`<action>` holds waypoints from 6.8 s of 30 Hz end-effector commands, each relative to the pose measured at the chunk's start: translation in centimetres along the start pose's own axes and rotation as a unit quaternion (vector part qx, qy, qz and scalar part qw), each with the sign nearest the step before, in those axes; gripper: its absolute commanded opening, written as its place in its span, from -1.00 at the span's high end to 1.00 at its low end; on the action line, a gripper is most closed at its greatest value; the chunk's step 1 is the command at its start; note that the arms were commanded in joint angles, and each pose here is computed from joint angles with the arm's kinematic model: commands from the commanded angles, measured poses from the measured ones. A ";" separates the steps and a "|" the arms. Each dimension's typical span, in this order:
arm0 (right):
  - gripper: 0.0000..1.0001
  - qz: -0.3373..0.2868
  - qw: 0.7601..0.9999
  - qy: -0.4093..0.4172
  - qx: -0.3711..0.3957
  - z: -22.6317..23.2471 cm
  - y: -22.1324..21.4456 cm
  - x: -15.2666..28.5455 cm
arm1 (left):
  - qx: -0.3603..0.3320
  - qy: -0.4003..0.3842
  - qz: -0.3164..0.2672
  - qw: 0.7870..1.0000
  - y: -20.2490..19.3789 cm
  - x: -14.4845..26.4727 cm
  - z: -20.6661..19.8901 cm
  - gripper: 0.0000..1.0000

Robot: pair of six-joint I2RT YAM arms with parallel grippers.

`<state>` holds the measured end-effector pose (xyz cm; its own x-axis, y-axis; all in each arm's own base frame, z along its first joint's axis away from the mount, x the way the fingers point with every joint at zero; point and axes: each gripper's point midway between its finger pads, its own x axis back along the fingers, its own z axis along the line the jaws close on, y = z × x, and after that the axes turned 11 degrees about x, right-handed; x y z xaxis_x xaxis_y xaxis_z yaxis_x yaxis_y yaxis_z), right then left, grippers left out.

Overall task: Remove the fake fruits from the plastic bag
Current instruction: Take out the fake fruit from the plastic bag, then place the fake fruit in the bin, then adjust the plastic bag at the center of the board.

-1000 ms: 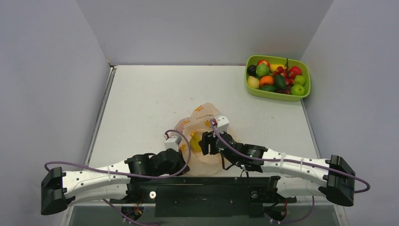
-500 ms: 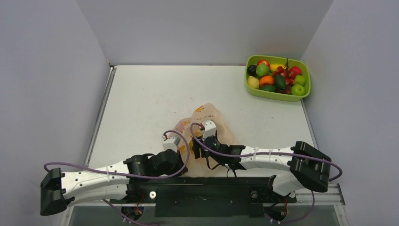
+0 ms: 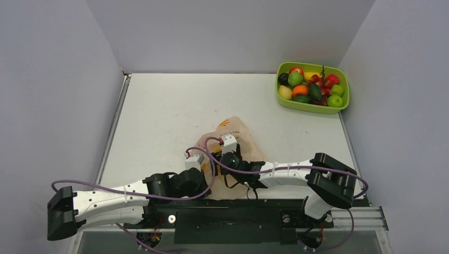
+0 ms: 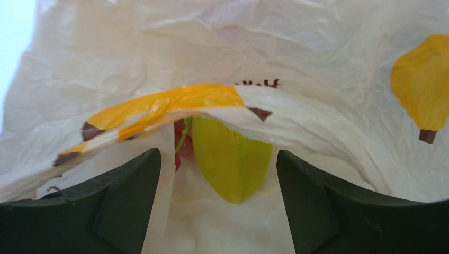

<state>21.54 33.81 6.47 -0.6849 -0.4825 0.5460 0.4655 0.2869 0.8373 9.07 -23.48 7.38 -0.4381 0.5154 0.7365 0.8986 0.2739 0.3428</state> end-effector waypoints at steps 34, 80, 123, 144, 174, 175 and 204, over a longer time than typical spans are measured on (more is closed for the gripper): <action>0.90 -0.032 0.999 0.013 -0.027 -0.7 1.5 -0.3 | 0.012 -0.048 -0.013 0.999 1.1 1.3 -3.1 1.00; 1.00 -0.223 0.909 -0.274 -0.223 -28.4 16.7 13.5 | -0.008 -0.068 -0.032 0.997 2.4 2.2 -5.0 1.00; -0.32 -0.019 0.891 -0.392 -0.230 -50.1 14.8 -3.7 | -0.016 -0.061 0.009 0.998 1.0 1.5 -5.4 1.00; -0.39 -0.046 0.924 -0.313 -0.213 -34.4 13.9 4.1 | 0.016 -0.072 0.007 0.997 0.7 1.7 -4.4 1.00; -0.08 -0.090 0.988 0.113 -0.060 -1.7 5.9 14.6 | 0.008 -0.033 -0.012 0.999 1.8 1.6 -4.0 1.00; -0.02 -0.082 0.988 0.117 -0.051 -0.9 5.2 14.2 | 0.006 -0.027 -0.015 1.000 1.9 1.7 -3.8 1.00; 0.27 -0.056 0.983 0.052 -0.165 -3.2 2.3 6.1 | -0.102 -0.095 0.000 0.990 9.7 3.3 -18.2 1.00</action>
<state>20.19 28.59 9.97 -0.6726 -0.5462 0.4993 0.5838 0.0230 0.8116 18.86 -35.93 26.09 -0.4506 0.6694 0.5907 0.8616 0.1528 0.4841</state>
